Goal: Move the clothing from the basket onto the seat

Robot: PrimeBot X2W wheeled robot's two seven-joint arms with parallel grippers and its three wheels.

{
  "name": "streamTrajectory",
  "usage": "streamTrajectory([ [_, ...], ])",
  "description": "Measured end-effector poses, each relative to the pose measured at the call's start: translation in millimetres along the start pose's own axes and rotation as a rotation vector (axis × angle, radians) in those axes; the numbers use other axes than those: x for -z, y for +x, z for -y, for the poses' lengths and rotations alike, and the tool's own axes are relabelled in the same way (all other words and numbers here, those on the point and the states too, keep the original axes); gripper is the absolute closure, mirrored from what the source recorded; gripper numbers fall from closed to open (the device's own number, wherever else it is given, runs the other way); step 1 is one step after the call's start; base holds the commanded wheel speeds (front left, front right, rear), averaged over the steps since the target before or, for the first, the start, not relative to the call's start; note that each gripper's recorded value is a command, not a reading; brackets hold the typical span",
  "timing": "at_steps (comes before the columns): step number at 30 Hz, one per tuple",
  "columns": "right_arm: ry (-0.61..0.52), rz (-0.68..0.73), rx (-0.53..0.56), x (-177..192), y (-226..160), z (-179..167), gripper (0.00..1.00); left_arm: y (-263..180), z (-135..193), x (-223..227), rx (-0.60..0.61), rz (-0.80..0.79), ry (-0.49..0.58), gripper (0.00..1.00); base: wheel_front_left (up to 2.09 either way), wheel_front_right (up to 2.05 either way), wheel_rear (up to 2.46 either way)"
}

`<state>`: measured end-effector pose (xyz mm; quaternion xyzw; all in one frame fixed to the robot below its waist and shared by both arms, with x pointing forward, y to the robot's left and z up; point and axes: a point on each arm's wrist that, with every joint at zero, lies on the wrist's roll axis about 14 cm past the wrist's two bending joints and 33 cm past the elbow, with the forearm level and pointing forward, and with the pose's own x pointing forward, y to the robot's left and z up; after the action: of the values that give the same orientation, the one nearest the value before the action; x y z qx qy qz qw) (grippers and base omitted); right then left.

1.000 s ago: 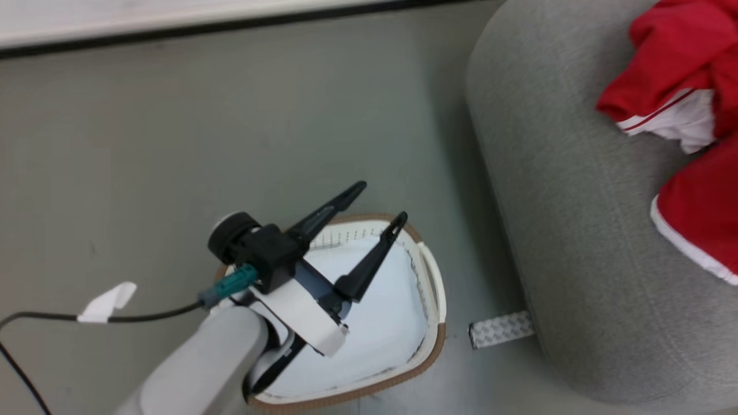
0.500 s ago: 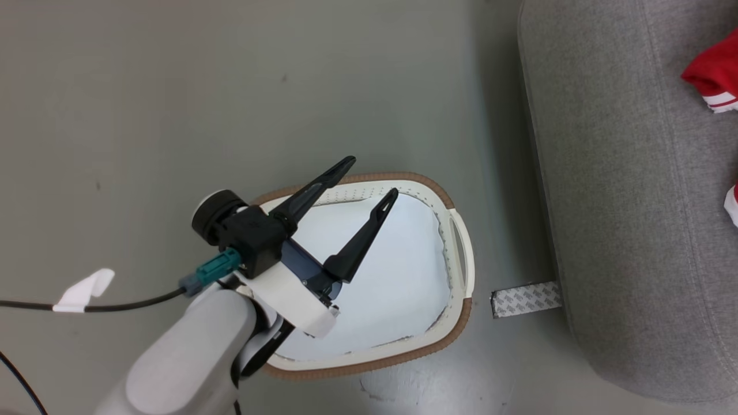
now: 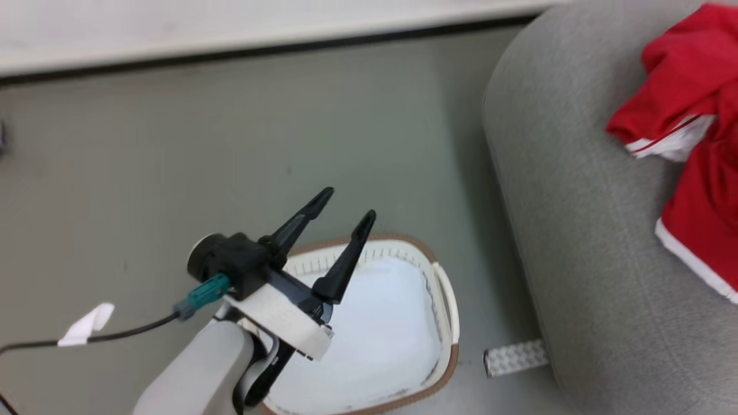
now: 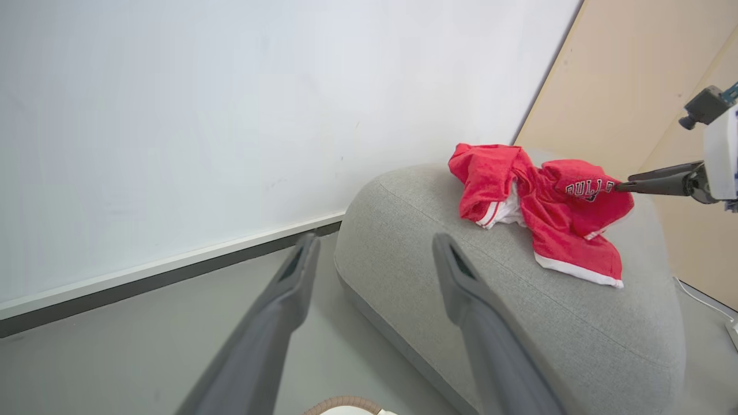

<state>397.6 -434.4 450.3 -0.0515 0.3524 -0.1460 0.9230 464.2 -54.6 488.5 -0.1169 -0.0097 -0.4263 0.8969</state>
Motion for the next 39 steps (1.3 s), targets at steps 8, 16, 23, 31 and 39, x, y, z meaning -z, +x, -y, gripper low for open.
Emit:
streamTrajectory([
  [8,-0.118,0.312,-0.03,-95.2,-92.0,13.2,0.0,-35.3,-2.4,-66.7,-0.154,0.127,0.047,0.0,0.0,0.0,0.0],
  [16,-0.069,0.671,-0.226,-153.5,-150.3,-55.9,0.0,-100.3,-38.9,-132.3,-0.411,0.273,0.166,0.0,0.0,0.0,0.0],
  [23,0.084,0.893,-0.387,-158.3,-165.1,-124.9,0.0,-173.7,-70.2,-139.5,-0.643,0.296,0.189,0.0,0.0,0.0,0.0],
  [31,0.23,0.933,-0.465,-102.5,-156.9,-183.6,0.0,-217.6,-75.4,-107.8,-0.772,0.244,0.128,0.0,0.0,0.0,0.0],
  [39,0.252,0.845,-0.467,-41.1,-147.1,-220.1,0.0,-216.6,-63.6,-72.9,-0.764,0.166,0.092,0.0,0.0,0.0,0.0],
])
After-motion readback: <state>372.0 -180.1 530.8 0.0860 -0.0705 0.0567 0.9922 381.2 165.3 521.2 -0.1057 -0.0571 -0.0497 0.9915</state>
